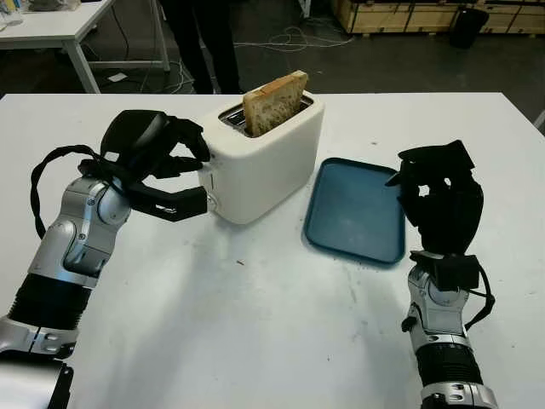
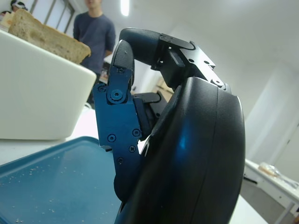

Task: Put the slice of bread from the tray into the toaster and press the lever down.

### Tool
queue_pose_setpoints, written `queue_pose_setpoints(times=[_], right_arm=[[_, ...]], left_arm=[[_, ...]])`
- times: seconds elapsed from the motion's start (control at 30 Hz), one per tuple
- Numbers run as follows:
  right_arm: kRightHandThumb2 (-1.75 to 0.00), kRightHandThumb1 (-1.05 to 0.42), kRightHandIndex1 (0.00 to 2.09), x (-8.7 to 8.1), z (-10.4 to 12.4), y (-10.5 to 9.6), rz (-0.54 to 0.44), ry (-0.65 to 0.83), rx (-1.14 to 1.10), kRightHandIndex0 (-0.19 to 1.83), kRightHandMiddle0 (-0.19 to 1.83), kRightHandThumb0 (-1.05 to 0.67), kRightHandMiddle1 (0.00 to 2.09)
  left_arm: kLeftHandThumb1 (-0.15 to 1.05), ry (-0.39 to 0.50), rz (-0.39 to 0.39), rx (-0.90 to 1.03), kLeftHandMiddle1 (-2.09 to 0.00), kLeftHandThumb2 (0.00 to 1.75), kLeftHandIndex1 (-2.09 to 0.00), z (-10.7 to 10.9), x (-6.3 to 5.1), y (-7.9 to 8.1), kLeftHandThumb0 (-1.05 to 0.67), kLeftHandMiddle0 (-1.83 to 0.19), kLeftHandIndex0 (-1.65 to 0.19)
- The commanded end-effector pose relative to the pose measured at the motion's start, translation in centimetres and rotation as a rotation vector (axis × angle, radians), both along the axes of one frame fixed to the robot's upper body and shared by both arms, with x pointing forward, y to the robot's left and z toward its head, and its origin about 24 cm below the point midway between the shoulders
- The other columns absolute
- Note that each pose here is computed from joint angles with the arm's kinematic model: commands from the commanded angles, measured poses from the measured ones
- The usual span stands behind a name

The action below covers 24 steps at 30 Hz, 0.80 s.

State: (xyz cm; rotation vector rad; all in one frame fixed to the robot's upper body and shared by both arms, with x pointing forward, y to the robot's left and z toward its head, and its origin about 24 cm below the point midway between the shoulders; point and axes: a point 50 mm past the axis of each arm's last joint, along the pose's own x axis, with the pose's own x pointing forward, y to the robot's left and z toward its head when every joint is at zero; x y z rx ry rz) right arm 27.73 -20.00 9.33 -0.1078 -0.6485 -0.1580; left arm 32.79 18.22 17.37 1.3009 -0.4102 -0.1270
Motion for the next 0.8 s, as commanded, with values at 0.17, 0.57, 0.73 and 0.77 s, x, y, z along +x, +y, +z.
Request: queue_pose_setpoints(times=[0.17,0.57,0.73,0.77], right_arm=[[-0.29,-0.92,1.75,-0.16,0.15,-0.36,-0.017,-0.008,-0.008,0.61,0.50,-0.43,1.49],[-0.27,-0.92,1.75,-0.19,0.18,-0.41,-0.021,-0.016,-0.007,0.60,0.49,-0.43,1.52],[-0.27,-0.92,1.75,-0.23,0.26,-0.38,-0.018,-0.023,-0.005,0.60,0.48,-0.43,1.54],[-0.27,-0.92,1.75,-0.24,0.30,-0.39,-0.018,-0.026,-0.008,0.60,0.46,-0.43,1.57]], left_arm=[[0.37,0.023,0.022,0.103,-1.48,1.03,-0.08,1.19,-0.13,-0.39,-0.29,-1.00,-1.01],[0.29,0.069,0.035,0.189,-1.56,1.08,-0.03,1.49,-0.38,-0.62,-0.32,-1.01,-1.01],[0.27,0.063,0.025,0.191,-1.29,1.15,-0.02,1.36,-0.31,-0.63,-0.32,-1.03,-1.03],[0.26,0.063,0.024,0.194,-1.39,1.16,-0.01,1.36,-0.29,-0.66,-0.32,-1.02,-1.04]])
